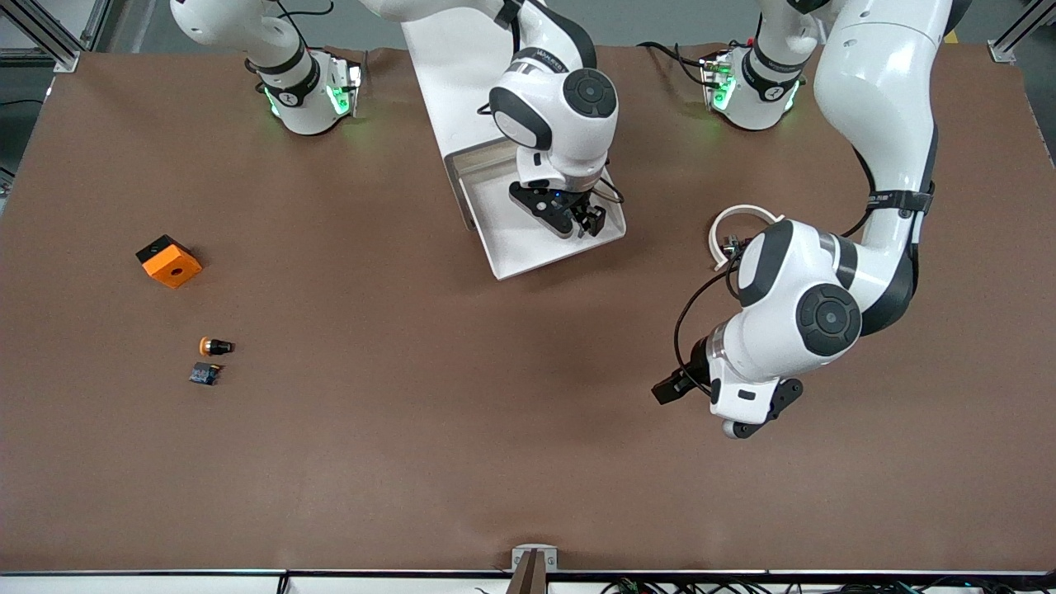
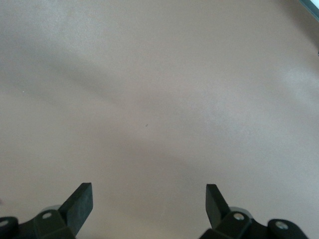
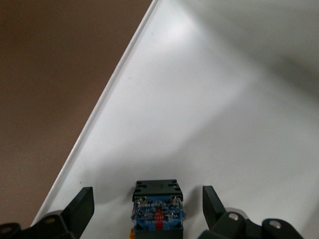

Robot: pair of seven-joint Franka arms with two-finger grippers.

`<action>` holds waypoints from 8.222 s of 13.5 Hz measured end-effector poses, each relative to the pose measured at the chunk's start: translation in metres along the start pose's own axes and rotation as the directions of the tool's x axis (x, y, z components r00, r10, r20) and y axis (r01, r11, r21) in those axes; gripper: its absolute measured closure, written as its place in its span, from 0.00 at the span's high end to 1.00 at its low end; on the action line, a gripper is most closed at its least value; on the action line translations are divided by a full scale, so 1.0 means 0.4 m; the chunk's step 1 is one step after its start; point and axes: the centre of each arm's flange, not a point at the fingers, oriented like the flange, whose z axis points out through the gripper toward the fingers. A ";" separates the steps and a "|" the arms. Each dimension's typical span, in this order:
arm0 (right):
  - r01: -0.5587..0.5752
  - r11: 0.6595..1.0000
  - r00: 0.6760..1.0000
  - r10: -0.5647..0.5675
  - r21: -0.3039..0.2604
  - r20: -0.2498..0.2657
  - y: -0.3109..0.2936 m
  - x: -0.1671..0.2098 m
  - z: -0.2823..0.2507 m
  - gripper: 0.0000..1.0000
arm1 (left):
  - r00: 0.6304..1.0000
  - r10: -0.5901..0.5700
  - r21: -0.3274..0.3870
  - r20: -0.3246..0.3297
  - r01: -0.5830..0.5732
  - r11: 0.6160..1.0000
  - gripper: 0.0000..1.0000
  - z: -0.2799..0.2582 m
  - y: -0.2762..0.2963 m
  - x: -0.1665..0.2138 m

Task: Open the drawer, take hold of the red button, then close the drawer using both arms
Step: 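Lift the red button out of the drawer with the right gripper, then carry the button toward the orange block while the left gripper reaches the drawer, then push the drawer shut with the left gripper while the right gripper lowers the button, then release the button with the right gripper while the left gripper withdraws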

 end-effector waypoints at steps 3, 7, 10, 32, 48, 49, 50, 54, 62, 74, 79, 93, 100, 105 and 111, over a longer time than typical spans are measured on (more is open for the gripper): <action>0.000 1.000 1.000 0.000 0.005 0.001 -0.002 -0.001 -0.006 0.80 | 1.000 0.000 0.001 0.001 0.000 1.000 1.00 0.002 0.000 -0.001; 0.003 1.000 1.000 -0.003 0.010 0.004 -0.004 -0.007 -0.012 0.76 | 1.000 0.001 0.005 0.004 -0.001 1.000 1.00 0.008 -0.001 -0.003; 0.003 1.000 1.000 -0.003 0.010 0.004 -0.004 -0.007 -0.013 0.60 | 1.000 0.000 0.009 0.007 0.000 1.000 1.00 0.013 -0.003 -0.004; 0.264 0.961 0.956 -0.272 0.078 0.109 0.196 0.900 -0.193 0.42 | 0.998 0.057 0.072 0.036 -0.059 0.996 1.00 0.134 0.024 -0.071; 0.402 0.911 0.914 -0.393 0.093 -0.101 0.759 1.483 0.340 0.42 | 0.978 0.146 0.274 0.145 -0.182 0.944 1.00 0.318 0.146 -0.528; 0.392 0.915 0.918 -0.381 0.093 -0.110 0.777 1.487 0.374 0.42 | 0.977 0.144 0.295 0.156 -0.185 0.937 1.00 0.324 0.145 -0.554; 0.384 0.919 0.920 -0.374 0.092 -0.116 0.790 1.488 0.403 0.42 | 0.975 0.145 0.308 0.166 -0.191 0.932 1.00 0.326 0.146 -0.576; 0.369 0.925 0.927 -0.359 0.089 -0.110 0.815 1.497 0.444 0.42 | 0.969 0.136 0.337 0.206 -0.201 0.920 1.00 0.318 0.156 -0.668; 0.350 0.932 0.934 -0.341 0.088 -0.106 0.841 1.515 0.450 0.42 | 0.958 0.071 0.359 0.276 -0.172 0.917 1.00 0.328 0.173 -0.841; 0.363 0.928 0.932 -0.361 0.086 -0.043 0.813 1.519 0.405 1.00 | 0.910 -0.016 0.444 0.414 -0.187 0.876 1.00 0.400 0.148 -1.014; 0.373 0.925 0.924 -0.378 0.076 0.064 0.812 1.525 0.175 1.00 | 0.901 -0.032 0.442 0.432 -0.181 0.879 1.00 0.399 0.149 -1.016; 0.439 0.898 0.880 -0.432 0.006 0.197 0.914 1.476 -0.435 1.00 | 0.967 -0.025 0.268 0.254 -0.045 0.962 1.00 0.134 0.125 -0.474; 0.529 0.848 0.827 -0.521 0.021 0.213 1.032 1.517 -0.470 1.00 | 0.969 0.116 0.219 0.216 -0.164 0.962 1.00 -0.206 -0.087 -0.198; 0.545 0.838 0.821 -0.540 0.029 0.183 1.042 1.529 -0.497 1.00 | 0.910 0.307 0.209 0.280 -0.370 0.905 1.00 -0.436 -0.276 -0.140; 0.548 0.836 0.829 -0.547 0.030 0.119 1.045 1.512 -0.610 1.00 | 0.874 0.416 0.200 0.249 -0.467 0.861 1.00 -0.583 -0.486 -0.142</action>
